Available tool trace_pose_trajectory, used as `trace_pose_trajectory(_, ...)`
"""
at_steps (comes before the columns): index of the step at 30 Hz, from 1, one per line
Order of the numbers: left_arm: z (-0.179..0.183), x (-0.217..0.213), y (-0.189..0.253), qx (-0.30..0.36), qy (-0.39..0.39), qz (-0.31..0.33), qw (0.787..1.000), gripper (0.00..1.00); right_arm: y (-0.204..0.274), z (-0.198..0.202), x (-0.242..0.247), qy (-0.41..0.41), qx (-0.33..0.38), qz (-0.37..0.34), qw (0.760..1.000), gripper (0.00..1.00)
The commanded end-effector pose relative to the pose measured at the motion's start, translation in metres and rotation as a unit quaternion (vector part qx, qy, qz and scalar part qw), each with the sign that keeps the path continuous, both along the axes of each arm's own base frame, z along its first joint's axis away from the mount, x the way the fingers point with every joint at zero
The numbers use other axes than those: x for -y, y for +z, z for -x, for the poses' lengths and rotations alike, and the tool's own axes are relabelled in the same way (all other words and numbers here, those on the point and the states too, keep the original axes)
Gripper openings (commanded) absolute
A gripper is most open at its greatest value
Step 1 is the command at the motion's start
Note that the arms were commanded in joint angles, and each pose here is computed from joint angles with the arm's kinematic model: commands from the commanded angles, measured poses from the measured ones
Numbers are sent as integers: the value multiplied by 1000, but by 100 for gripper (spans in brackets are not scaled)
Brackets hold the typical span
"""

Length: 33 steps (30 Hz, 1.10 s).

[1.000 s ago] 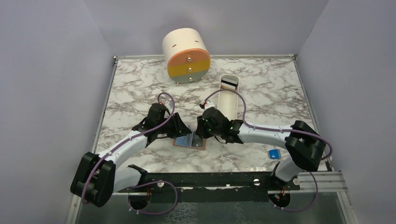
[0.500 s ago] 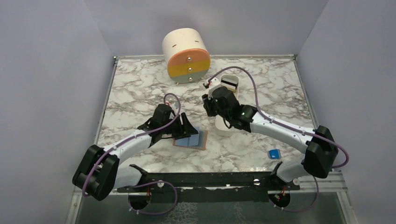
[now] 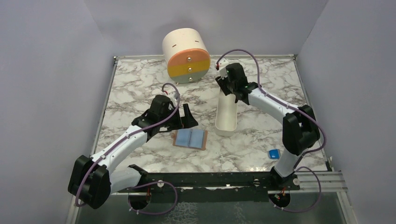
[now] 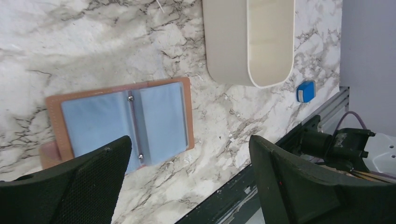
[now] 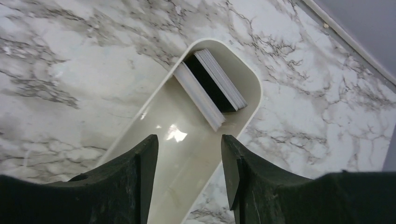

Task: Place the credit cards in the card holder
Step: Pick up the credit card from the storage box.

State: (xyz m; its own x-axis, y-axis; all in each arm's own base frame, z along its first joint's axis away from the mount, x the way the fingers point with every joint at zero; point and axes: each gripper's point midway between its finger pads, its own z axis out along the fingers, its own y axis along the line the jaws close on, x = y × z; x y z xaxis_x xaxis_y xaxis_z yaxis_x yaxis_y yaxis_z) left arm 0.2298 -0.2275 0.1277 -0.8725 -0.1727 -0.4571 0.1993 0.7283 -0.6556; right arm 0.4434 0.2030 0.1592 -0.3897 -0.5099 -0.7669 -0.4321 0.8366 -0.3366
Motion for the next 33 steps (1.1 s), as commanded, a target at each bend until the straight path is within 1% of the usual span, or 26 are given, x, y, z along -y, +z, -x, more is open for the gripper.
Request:
trace_pose_trajectory(1, -5, -23, 9, 42, 10, -67, 997, 99, -5, -24, 10, 42, 11, 58, 997, 54)
trace_pose_trajectory(4, -7, -35, 15, 60, 19, -98, 993, 99, -17, -39, 20, 34, 7, 87, 996, 55)
trace_pose_trajectory(7, -8, -45, 24, 82, 26, -118, 989, 99, -29, -50, 24, 36, 1, 112, 993, 54)
trace_pose_trajectory(11, -9, -55, 31, 103, 36, -136, 985, 99, -42, -53, 17, 55, -8, 113, 992, 50)
trace_pose_trajectory(18, -12, -63, 30, 121, 33, -160, 979, 99, -58, -62, 12, 64, -14, 121, 991, 50)
trace_pose_trajectory(24, -14, -63, 30, 118, 35, -158, 980, 99, -72, -76, 27, 27, 1, 161, 987, 48)
trace_pose_trajectory(28, -15, -65, 31, 117, 40, -155, 980, 99, -76, -81, 27, 23, 3, 166, 986, 44)
trace_pose_trajectory(33, -16, -64, 26, 113, 40, -154, 981, 99, -70, -88, 30, 2, 20, 156, 987, 37)
